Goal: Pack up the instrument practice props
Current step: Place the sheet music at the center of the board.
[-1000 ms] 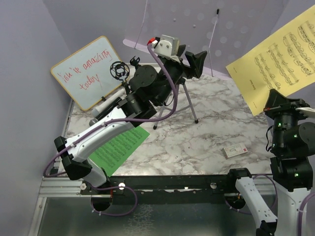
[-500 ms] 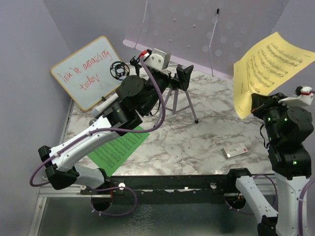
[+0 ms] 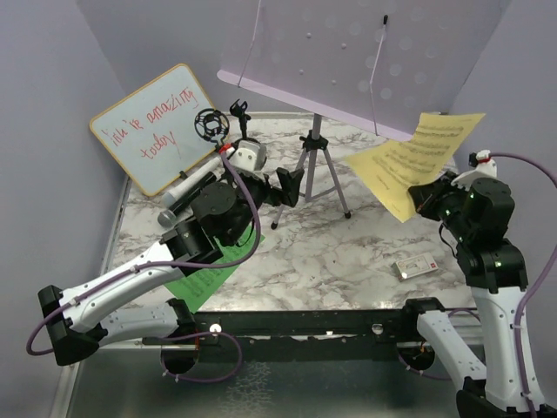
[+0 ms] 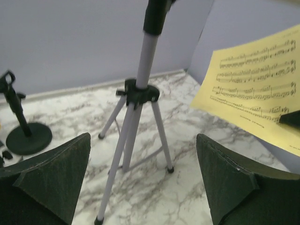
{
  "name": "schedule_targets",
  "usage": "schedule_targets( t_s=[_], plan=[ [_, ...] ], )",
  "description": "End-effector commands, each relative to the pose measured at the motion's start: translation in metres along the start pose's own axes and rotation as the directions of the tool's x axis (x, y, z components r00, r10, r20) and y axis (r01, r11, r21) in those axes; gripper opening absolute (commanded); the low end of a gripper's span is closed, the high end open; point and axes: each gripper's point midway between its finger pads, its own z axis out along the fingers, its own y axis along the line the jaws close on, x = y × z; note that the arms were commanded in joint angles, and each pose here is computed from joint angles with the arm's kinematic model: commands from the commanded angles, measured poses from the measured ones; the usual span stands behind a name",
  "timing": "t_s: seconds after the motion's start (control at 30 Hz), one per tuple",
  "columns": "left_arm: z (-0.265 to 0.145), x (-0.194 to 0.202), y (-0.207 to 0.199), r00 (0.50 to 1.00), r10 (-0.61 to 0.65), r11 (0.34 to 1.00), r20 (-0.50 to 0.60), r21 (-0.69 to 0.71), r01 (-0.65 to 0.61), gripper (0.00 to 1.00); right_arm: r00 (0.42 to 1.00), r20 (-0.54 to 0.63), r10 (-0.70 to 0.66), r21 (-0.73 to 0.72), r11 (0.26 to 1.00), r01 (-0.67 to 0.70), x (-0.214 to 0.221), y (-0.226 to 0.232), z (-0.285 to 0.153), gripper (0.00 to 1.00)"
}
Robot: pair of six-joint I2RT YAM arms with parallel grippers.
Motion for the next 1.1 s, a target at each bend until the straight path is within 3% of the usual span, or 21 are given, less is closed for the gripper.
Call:
schedule_targets(
  t_s=[0.0, 0.17, 0.4, 0.5, 0.67, 0.77, 0.9, 1.0, 1.07],
  plan=[
    [-0.013, 0.050, 0.021, 0.992, -0.101, 0.991, -0.072, -0.095, 0.094, 0.94, 0.986, -0.162, -0.034, -0.088, 0.996, 0.020, 0.042, 0.005, 0.008, 0.01],
    [-0.018, 0.089, 0.019, 0.988, -0.109, 0.993, -0.106, -0.054, 0.103, 0.94, 0.977, -0.214, -0.016, -0.162, 0.987, -0.019, 0.059, 0.015, 0.013, 0.01],
    [-0.006, 0.131, -0.018, 0.987, 0.079, 0.979, -0.142, 0.196, -0.050, 0.94, 0.968, -0.247, 0.048, -0.267, 0.957, -0.116, 0.065, 0.037, 0.022, 0.01],
    [0.005, 0.136, -0.021, 0.984, 0.094, 0.980, -0.155, 0.191, -0.063, 0.96, 0.957, -0.290, 0.024, -0.299, 0.947, -0.114, 0.072, 0.041, 0.024, 0.01],
    [0.021, 0.141, -0.006, 0.982, -0.050, 0.995, -0.184, 0.071, 0.064, 0.97, 0.945, -0.327, -0.031, -0.364, 0.927, -0.095, 0.081, 0.048, 0.017, 0.01],
    [0.028, 0.151, -0.002, 0.943, -0.234, 0.964, -0.239, 0.067, 0.256, 0.97, 0.940, -0.336, -0.059, -0.430, 0.898, -0.097, 0.085, 0.057, 0.009, 0.01],
    [0.028, 0.156, -0.001, 0.884, -0.384, 0.912, -0.266, 0.039, 0.408, 0.97, 0.940, -0.340, -0.026, -0.478, 0.866, -0.149, 0.084, 0.068, 0.005, 0.01],
    [0.020, 0.147, -0.012, 0.876, -0.401, 0.892, -0.266, 0.102, 0.440, 0.99, 0.943, -0.331, 0.036, -0.457, 0.868, -0.194, 0.081, 0.068, 0.009, 0.01],
    [0.013, 0.147, -0.017, 0.925, -0.293, 0.929, -0.244, 0.158, 0.336, 0.99, 0.941, -0.325, 0.090, -0.430, 0.872, -0.232, 0.079, 0.066, 0.013, 0.01]
  ],
)
